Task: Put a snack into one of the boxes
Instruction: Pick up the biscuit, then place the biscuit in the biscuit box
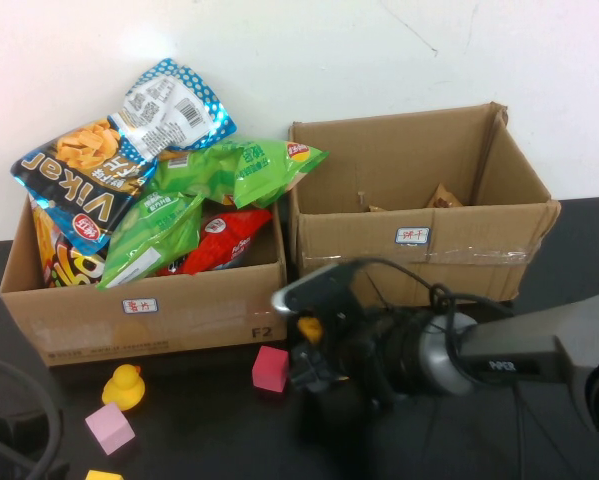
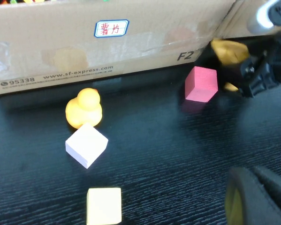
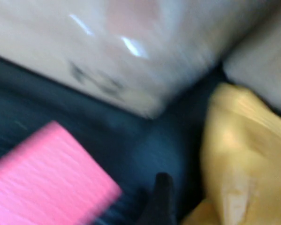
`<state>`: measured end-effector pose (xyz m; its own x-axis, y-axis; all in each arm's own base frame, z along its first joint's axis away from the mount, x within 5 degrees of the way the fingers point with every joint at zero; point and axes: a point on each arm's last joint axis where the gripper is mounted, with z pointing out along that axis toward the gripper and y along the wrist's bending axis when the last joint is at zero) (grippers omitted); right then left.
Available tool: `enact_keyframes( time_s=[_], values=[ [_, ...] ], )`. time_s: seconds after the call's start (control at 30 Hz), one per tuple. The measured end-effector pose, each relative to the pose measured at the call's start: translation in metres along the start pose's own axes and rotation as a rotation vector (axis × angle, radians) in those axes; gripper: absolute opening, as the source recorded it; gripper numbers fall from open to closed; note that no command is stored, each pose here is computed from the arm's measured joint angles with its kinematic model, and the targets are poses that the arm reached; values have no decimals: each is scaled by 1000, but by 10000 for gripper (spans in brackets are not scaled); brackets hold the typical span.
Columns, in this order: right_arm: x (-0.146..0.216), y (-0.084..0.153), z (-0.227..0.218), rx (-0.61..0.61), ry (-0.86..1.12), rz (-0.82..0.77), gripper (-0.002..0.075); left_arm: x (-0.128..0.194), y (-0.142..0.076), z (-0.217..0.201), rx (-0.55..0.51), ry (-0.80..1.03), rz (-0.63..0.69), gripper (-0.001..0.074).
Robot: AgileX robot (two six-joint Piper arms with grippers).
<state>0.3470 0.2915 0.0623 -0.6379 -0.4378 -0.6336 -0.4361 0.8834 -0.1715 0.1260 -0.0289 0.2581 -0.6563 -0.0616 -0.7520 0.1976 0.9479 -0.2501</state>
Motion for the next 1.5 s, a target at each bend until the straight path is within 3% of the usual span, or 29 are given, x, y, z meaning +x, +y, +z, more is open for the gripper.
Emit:
enact_keyframes(
  time_s=[0.2, 0.4, 0.67, 1.03, 1.3, 1.4, 1.5],
  values=[
    [24, -4, -4, -5, 67, 129, 583, 0, 0, 0, 2, 2, -1, -1],
    [25, -2, -8, -36, 69, 106, 542, 1, 0, 0, 4, 7, 0, -1],
    [-5, -9, -40, -47, -23, 58, 192, 1, 0, 0, 4, 7, 11, -1],
    [-73, -31, -153, 107, -285, -42, 190, 0, -1, 0, 9, 4, 13, -1],
    [-113, -89, -157, 141, -394, 174, 192, 0, -1, 0, 9, 4, 13, -1],
    [-120, -112, -139, 93, -405, 247, 293, 0, -1, 0, 16, 2, 5, -1],
    [-113, -126, -117, 67, -374, 332, 489, 0, -2, 0, 19, 5, 9, -1]
  ],
)
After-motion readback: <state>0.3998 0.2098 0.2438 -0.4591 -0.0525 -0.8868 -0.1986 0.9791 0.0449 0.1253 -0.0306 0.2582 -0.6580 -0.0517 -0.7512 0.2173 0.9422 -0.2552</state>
